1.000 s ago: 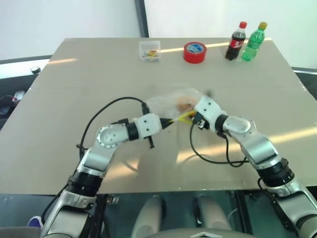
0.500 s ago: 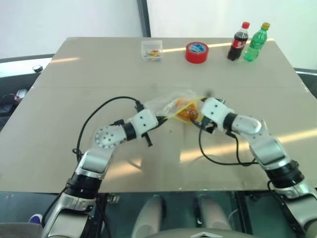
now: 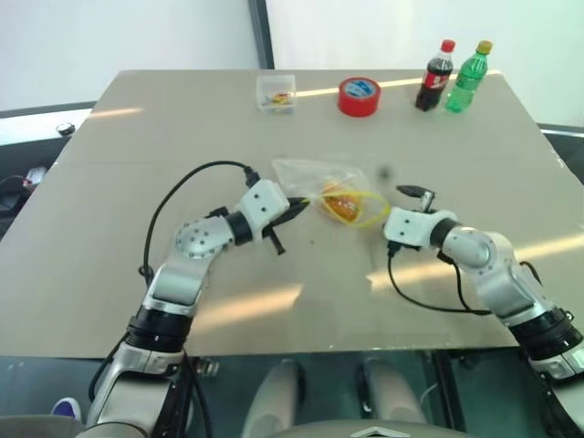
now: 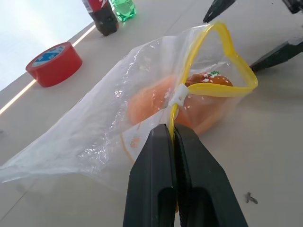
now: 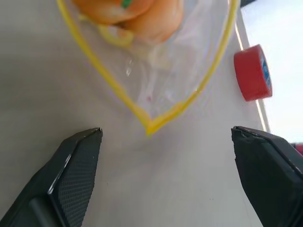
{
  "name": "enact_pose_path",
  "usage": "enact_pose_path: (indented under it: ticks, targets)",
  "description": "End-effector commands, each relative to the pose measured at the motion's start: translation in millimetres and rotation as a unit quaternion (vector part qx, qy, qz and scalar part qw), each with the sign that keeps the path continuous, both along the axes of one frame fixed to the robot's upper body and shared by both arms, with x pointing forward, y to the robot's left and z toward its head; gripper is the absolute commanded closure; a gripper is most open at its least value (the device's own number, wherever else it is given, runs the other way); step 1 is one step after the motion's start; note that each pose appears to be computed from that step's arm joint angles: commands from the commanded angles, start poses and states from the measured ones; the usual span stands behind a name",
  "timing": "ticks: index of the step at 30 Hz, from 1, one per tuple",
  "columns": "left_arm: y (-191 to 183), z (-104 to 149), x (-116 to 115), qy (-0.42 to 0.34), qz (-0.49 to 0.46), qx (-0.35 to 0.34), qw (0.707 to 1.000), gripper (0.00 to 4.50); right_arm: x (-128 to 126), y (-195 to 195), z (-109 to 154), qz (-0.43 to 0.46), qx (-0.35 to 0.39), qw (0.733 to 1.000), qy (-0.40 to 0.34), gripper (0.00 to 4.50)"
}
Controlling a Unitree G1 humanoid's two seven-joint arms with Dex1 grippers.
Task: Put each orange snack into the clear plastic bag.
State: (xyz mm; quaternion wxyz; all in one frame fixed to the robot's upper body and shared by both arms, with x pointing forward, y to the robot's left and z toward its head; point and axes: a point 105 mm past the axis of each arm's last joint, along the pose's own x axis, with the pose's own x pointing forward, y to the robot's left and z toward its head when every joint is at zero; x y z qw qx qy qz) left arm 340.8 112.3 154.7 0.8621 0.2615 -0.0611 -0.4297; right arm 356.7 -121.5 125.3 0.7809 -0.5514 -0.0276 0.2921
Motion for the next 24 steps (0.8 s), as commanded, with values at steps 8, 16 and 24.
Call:
enact_pose_path:
  ticks: [8,16,24]
  targets:
    - [3,17,2,-0.020,0.004,-0.018,1.000,4.50,9,15,22,0.014,0.047,0.997,-0.054,3.97]
    - [3,25,4,-0.027,0.000,-0.030,0.999,4.50,19,-7,56,-0.023,0.071,0.993,-0.088,4.47]
    - [7,70,37,-0.059,0.018,-0.069,0.996,4.50,49,-66,120,-0.107,0.017,0.979,-0.173,4.47]
